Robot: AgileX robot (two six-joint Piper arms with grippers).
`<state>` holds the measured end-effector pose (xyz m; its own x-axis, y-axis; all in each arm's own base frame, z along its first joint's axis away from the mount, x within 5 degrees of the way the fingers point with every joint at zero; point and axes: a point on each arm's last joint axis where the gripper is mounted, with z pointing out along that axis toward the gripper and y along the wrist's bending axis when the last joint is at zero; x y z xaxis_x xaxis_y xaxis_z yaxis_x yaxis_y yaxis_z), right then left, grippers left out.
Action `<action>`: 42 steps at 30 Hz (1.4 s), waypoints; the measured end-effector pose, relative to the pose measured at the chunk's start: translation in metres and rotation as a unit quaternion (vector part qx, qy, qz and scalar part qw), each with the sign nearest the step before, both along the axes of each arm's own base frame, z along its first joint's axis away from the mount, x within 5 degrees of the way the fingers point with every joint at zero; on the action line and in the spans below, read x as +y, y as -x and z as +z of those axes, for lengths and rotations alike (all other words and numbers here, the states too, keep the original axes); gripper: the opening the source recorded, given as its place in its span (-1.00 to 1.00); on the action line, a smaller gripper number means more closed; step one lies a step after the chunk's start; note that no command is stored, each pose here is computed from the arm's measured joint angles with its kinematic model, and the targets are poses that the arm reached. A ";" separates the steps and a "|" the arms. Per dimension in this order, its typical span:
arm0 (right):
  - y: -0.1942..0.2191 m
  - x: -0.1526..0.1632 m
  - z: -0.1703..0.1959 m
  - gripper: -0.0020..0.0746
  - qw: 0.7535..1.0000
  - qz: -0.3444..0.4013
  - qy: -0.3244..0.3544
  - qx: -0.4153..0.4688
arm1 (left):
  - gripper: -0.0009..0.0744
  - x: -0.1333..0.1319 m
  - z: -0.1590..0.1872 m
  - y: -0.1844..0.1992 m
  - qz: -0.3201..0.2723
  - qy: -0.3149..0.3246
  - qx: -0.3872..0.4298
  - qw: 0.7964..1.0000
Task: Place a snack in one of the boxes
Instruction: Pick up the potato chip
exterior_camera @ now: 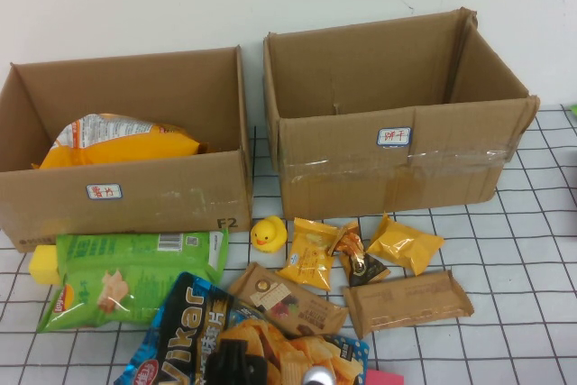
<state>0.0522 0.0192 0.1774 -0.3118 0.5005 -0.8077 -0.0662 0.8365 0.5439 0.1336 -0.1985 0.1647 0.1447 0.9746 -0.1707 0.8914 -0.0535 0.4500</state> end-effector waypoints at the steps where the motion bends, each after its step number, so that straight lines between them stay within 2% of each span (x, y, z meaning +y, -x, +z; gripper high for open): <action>1: 0.000 0.000 0.000 -0.95 1.000 0.000 0.000 0.000 | 0.81 -0.001 -0.003 -0.002 -0.009 -0.007 -0.007 1.000; 8: 0.000 0.000 0.000 -0.95 1.000 0.000 0.000 0.000 | 0.81 -0.010 -0.017 -0.016 -0.021 -0.018 -0.075 0.997; 17: 0.000 0.000 0.000 -0.95 1.000 0.000 0.000 0.000 | 0.81 -0.016 -0.027 -0.031 0.052 0.028 -0.130 0.990; 27: 0.000 0.000 0.000 -0.95 1.000 0.000 -0.001 0.000 | 0.80 -0.027 -0.033 -0.048 0.088 0.041 -0.165 0.982; 30: 0.000 0.000 0.000 -0.95 1.000 0.000 -0.001 0.000 | 0.75 -0.035 -0.033 -0.054 0.095 0.045 -0.171 0.980; 34: 0.000 0.000 0.000 -0.95 1.000 0.000 -0.006 0.000 | 0.59 -0.044 -0.032 -0.063 0.125 0.060 -0.166 0.976; 37: 0.000 0.001 0.000 -0.95 1.000 0.000 -0.010 0.000 | 0.39 -0.048 -0.028 -0.067 0.161 0.072 -0.162 0.971; 39: 0.000 0.001 0.000 -0.95 1.000 0.001 -0.012 0.001 | 0.17 -0.049 -0.025 -0.070 0.191 0.081 -0.160 0.965; 42: 0.000 0.001 0.000 -0.95 1.000 0.001 -0.014 0.001 | -0.32 -0.052 -0.018 -0.074 0.229 0.092 -0.163 0.955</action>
<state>0.0521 0.0200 0.1778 -0.3145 0.5227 -0.7924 -0.0673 0.8203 0.5679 0.2073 -0.2504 0.1465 -0.2142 0.9062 -0.3645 0.6131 0.4153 0.6720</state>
